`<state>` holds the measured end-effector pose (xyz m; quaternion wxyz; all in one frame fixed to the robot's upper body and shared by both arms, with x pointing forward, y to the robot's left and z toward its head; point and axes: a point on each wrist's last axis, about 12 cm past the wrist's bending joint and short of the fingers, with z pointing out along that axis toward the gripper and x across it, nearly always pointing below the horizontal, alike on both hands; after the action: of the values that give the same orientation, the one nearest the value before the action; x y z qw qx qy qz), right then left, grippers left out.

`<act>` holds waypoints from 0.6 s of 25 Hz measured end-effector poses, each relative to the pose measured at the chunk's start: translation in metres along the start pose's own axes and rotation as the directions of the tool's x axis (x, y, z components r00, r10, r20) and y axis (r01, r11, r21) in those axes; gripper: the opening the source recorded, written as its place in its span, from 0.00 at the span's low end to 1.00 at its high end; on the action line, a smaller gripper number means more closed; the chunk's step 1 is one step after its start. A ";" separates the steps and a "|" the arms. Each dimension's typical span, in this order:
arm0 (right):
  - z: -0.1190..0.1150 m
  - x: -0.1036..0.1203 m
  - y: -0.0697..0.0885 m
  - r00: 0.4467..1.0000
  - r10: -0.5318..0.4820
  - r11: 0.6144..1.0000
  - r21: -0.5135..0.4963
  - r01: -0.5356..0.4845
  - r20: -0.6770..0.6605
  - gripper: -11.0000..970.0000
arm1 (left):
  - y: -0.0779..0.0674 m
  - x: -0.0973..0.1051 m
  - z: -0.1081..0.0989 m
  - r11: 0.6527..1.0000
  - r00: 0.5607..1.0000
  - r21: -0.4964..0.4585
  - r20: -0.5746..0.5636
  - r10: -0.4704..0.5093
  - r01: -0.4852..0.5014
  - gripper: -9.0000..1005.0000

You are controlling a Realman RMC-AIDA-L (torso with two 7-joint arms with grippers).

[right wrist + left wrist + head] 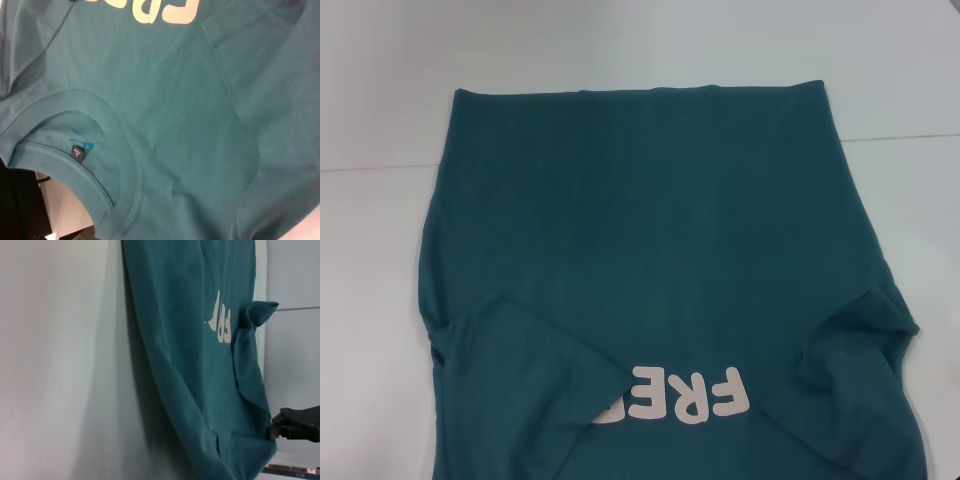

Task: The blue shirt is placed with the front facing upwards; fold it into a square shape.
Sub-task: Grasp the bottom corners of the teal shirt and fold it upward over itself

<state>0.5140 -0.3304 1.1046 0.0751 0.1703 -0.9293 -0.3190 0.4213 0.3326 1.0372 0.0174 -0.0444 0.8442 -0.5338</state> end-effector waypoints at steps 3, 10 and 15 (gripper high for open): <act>0.000 0.000 0.000 1.000 -0.003 1.000 -0.003 0.003 0.003 0.04 | -0.001 -0.001 0.001 1.000 1.000 -0.001 -0.005 0.003 -0.003 0.06; -0.008 -0.008 0.004 0.998 -0.030 0.999 -0.023 0.032 0.060 0.04 | -0.004 -0.009 -0.001 1.000 1.000 -0.005 -0.002 0.017 -0.017 0.06; -0.023 -0.018 0.007 0.987 -0.044 0.997 -0.055 0.053 0.156 0.04 | -0.014 -0.025 -0.003 0.999 0.999 -0.008 0.003 0.043 -0.043 0.06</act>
<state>0.5345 -0.3317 1.1258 -0.0001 0.1652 -0.9182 -0.3601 0.4470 0.3321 1.0506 0.0303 -0.0270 0.8470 -0.5300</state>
